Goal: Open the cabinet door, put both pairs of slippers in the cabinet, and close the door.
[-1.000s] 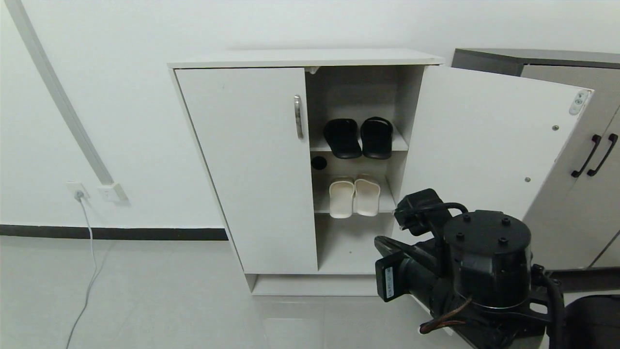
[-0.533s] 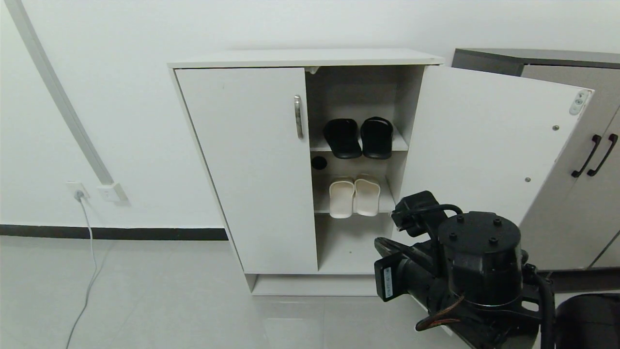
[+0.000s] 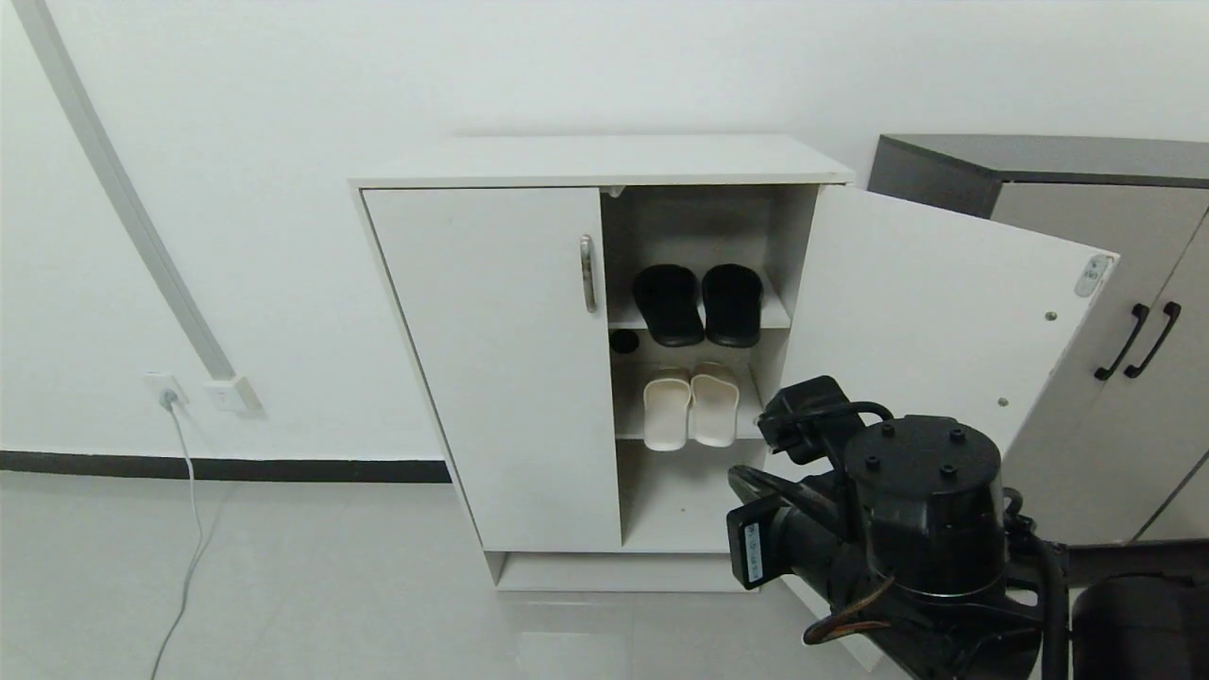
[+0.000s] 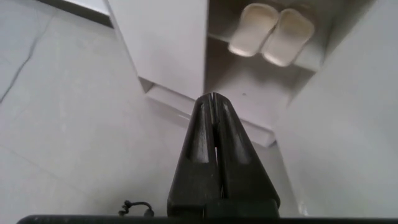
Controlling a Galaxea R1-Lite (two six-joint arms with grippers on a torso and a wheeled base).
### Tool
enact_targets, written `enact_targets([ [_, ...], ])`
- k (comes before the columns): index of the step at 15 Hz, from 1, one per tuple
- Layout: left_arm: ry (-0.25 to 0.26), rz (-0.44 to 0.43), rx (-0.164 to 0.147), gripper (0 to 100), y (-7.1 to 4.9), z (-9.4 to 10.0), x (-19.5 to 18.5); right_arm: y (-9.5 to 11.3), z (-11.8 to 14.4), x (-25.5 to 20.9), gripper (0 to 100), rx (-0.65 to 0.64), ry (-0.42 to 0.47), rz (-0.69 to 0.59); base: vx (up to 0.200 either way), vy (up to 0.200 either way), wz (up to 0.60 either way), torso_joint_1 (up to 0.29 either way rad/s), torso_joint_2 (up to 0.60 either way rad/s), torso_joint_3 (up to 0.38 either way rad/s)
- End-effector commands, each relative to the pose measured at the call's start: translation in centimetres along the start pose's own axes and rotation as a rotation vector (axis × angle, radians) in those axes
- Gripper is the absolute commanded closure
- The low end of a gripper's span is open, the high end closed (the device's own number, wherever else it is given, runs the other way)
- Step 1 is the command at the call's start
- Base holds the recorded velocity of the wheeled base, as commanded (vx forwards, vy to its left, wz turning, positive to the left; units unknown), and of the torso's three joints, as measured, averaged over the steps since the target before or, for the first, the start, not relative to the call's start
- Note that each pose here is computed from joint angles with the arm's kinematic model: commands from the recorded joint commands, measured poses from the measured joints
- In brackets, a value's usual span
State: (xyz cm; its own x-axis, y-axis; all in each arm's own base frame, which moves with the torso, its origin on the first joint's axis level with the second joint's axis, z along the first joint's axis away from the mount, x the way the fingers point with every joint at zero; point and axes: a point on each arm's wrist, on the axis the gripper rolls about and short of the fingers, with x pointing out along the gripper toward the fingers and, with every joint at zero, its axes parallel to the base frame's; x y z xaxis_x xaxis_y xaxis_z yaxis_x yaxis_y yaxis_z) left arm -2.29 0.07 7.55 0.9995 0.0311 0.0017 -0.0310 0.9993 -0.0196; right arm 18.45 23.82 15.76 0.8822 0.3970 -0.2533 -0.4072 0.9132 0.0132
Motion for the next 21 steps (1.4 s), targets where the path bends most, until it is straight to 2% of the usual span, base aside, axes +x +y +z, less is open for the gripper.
enact_targets([
  [1,0.000,0.001,0.000,100,0.0,0.0,0.0,0.1,-0.2,0.1,100,-0.003,0.005,0.001,0.000,0.000,0.00,0.115,-0.47,-0.369],
  [12,0.002,-0.002,0.000,100,0.0,0.0,0.0,0.1,-0.3,0.3,100,-0.004,0.009,0.000,0.000,0.000,0.00,0.141,-0.47,-0.331],
  [21,0.002,-0.003,0.000,100,0.0,0.0,0.0,-0.6,0.0,1.4,100,0.006,0.014,0.001,0.000,0.000,0.00,0.212,-0.52,-0.320],
])
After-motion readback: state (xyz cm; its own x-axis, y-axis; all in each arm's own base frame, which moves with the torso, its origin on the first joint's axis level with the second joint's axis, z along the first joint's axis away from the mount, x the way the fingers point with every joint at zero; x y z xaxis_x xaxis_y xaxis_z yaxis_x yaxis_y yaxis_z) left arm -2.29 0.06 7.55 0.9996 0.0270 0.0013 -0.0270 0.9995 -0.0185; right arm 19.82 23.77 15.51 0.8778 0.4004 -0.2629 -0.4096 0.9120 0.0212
